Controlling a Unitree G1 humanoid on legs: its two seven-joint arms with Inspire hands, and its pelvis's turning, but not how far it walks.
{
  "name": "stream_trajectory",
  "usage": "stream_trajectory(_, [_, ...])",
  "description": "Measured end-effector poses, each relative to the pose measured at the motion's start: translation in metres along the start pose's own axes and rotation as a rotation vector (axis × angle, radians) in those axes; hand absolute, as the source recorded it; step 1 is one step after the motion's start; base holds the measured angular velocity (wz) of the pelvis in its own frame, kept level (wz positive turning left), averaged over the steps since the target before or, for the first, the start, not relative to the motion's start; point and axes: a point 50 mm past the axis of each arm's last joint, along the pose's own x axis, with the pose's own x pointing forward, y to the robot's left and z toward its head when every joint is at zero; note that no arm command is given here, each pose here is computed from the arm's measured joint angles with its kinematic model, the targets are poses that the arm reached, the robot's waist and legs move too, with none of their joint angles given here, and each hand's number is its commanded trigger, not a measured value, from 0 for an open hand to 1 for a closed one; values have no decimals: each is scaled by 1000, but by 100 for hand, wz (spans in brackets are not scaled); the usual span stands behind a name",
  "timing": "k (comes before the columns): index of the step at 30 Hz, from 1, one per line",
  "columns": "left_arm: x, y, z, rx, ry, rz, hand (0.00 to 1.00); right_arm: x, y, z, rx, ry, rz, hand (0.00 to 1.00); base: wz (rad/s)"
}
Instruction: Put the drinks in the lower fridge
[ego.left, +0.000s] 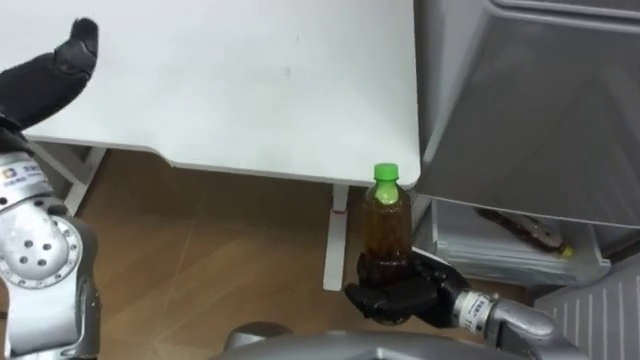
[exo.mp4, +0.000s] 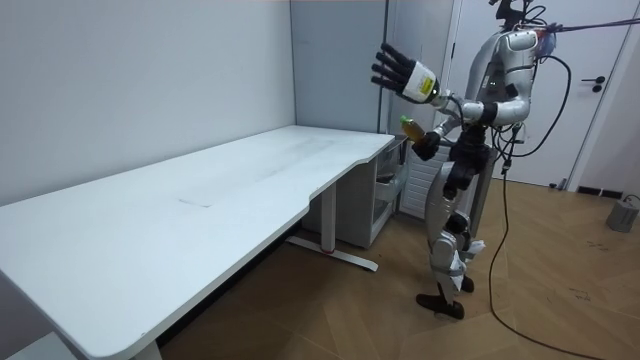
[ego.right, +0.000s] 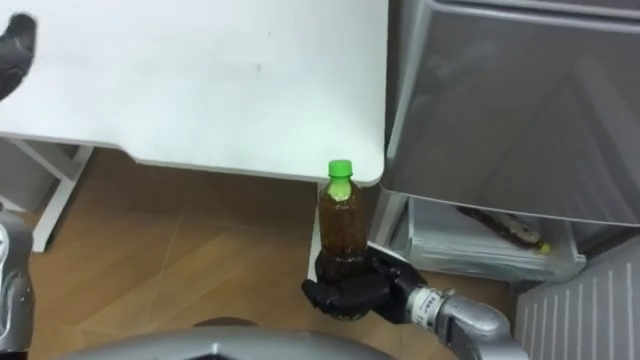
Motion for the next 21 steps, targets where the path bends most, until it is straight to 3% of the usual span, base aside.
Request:
stream_trajectory(6, [-25,30,-69,35,383,142,0,3,1,2,7,6,-36,100,-5])
stream_trajectory(9, [-54,46,-109,98,625,187,0,5,1,1,31,17,-45,100,-1])
stream_trajectory(11, [-84,56,-133,181,800,171,0,7,2,2,38,13,-53,100,0])
stream_trajectory(18, [-140,66,-165,275,1107,115,0,14,1,9,141,-58,-87,100,3])
stream_trajectory(21, [-165,79,-173,314,1253,107,0,16,1,11,172,-59,-88,100,-1])
